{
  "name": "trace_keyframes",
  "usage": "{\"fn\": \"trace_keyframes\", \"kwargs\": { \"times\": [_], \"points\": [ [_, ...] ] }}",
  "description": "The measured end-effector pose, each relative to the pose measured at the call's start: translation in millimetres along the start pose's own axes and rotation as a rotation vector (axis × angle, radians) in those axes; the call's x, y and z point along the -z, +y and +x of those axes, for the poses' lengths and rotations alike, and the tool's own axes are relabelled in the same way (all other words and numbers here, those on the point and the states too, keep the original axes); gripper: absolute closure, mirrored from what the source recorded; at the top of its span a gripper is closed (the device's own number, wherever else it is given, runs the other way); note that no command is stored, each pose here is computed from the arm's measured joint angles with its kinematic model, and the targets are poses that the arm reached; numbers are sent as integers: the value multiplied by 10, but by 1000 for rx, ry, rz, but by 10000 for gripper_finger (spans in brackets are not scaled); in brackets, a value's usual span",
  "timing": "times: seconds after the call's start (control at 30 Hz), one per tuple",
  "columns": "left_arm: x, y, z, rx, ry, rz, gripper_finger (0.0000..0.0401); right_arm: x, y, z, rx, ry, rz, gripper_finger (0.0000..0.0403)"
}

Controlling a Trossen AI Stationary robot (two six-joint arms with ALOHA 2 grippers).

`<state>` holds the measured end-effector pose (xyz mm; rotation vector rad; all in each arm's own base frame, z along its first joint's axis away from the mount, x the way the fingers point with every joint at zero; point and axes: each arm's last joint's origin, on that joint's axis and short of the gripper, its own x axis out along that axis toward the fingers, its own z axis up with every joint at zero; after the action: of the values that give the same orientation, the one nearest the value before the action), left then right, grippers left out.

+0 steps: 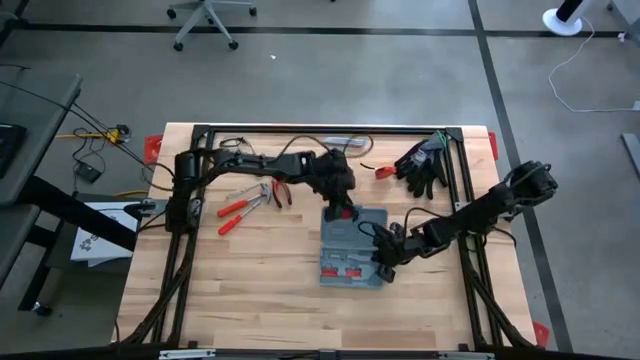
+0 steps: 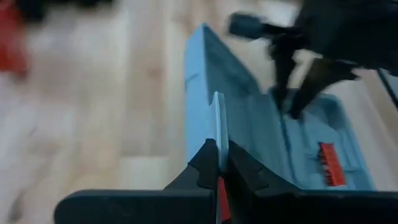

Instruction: Prefit tool cases

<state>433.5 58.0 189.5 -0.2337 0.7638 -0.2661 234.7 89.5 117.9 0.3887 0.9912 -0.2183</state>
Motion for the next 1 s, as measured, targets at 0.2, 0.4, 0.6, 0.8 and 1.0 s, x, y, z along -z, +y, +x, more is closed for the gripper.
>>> {"fn": "trace_keyframes", "kwargs": {
  "times": [0.2,0.4,0.6,0.8,1.0],
  "points": [
    [2,-243,78,102,24,28,401,3,6,-3,-10,0,-5,326],
    [-37,-543,164,329,-12,53,401,-29,-63,7,120,-101,11,325],
    [-21,-522,163,287,-3,64,401,-35,-71,10,127,-106,14,325],
    [-10,-427,127,264,4,77,401,-31,-54,-7,110,-104,19,325],
    [116,-94,22,59,109,65,401,-31,-5,-72,55,-101,21,325]
  ]
}}
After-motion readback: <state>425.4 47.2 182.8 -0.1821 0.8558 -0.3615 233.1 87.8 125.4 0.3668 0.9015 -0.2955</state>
